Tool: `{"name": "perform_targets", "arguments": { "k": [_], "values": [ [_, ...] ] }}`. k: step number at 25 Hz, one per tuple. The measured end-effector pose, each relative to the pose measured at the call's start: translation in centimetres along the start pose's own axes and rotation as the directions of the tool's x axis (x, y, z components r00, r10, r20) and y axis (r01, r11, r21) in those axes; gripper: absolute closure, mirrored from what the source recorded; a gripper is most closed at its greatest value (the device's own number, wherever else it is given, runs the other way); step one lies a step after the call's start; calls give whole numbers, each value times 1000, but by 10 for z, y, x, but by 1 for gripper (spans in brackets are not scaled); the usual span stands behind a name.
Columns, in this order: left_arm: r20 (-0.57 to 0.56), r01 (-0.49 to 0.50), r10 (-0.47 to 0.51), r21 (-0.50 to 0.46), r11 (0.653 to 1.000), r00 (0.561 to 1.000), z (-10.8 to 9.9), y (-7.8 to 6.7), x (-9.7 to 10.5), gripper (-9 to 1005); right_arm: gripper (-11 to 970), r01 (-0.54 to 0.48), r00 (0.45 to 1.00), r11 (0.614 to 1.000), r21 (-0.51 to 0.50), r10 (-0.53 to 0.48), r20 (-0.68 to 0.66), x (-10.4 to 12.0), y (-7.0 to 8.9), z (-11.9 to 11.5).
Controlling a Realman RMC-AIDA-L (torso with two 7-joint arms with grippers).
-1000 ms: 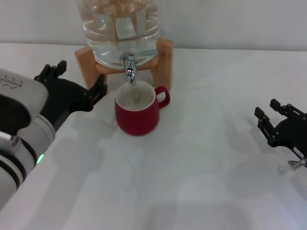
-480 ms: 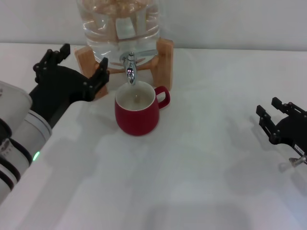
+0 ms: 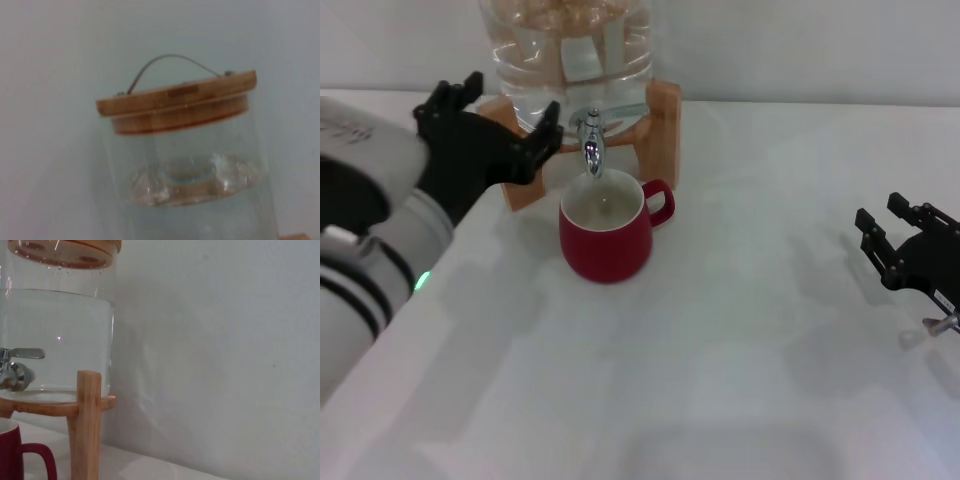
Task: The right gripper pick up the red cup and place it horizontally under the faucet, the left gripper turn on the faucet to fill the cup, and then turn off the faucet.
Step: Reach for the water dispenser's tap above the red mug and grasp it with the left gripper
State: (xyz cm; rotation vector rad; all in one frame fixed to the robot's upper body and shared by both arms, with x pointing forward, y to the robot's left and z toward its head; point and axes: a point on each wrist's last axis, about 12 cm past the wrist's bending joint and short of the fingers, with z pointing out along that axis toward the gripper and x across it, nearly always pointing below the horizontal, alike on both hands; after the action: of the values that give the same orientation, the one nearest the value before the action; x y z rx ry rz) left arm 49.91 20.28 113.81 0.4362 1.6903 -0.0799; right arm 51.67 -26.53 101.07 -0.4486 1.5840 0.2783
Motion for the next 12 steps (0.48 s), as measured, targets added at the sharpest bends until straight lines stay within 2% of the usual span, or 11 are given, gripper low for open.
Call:
{"name": "perform_targets", "arguments": {
  "k": [6, 12],
  "values": [
    [-81, -75, 77, 30, 997, 994, 11, -17, -9, 209, 561, -3, 1000, 1000, 9, 3, 3, -1, -1, 0],
    [-116, -105, 108, 33, 994, 987, 5, -28, -20, 218, 561, -2, 1000, 1000, 4, 2, 2, 0, -1, 0]
  ]
}}
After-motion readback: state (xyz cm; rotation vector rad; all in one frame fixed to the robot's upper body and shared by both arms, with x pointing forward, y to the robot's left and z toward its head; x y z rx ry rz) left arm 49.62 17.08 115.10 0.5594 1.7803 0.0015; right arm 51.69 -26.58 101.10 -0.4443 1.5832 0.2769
